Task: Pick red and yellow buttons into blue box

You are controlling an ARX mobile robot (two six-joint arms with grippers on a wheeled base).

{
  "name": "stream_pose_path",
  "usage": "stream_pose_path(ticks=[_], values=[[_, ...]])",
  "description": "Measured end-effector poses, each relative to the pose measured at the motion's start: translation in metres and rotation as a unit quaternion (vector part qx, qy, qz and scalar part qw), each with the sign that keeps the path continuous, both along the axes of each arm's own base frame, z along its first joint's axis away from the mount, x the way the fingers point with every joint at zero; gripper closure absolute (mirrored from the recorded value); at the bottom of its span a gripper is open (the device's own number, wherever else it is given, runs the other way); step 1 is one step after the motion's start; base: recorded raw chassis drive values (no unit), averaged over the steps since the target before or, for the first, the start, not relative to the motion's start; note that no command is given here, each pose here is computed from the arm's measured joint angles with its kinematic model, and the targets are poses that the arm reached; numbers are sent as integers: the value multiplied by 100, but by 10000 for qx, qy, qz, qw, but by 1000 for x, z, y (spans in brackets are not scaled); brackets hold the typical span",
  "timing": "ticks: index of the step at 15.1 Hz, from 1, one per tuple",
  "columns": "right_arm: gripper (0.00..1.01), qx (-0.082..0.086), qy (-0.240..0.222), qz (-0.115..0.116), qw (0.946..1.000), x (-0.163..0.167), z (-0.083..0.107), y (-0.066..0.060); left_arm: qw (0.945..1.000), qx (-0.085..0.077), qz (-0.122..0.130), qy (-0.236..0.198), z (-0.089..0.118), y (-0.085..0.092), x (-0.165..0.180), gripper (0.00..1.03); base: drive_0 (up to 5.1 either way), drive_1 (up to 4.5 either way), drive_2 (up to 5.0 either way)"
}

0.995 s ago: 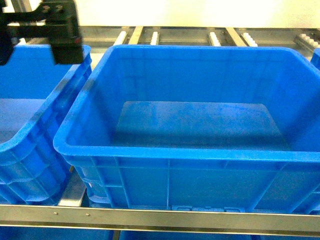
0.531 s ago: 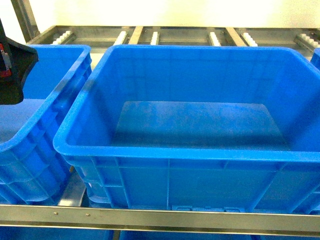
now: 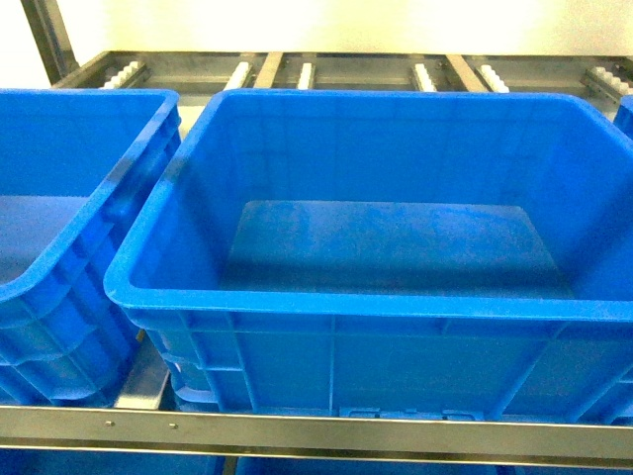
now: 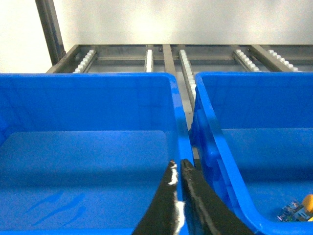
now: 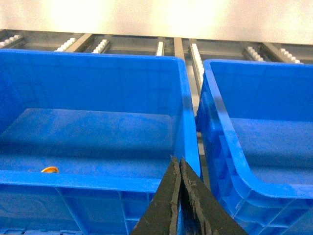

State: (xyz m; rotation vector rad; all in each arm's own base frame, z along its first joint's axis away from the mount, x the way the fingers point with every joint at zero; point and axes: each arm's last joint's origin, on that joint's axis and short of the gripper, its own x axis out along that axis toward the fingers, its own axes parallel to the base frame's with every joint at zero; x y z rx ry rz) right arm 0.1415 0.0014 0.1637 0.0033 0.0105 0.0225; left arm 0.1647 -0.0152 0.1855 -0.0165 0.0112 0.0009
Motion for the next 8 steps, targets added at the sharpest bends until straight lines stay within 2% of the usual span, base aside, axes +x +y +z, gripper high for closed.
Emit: stream_pose_path(ticks=[2,3,4,8], values=[[99,-15,-54,-74,10000,-5,3,-1,10000,11,13,-7,-4,4,-10,101,0,0,0],[99,-15,-54,-72,10000,-8,4,-1,10000,13,-71,14,-7,10,-14,101,0,0,0],[99,-15,-78,-76,9999,-11,5,-1,10000,15,42,23,-9,15,-18,101,0,0,0],[99,-15,-97,-76,9999,-20,6,-1,10000,15,-6,-45,-18,15,-30,101,0,0,0]])
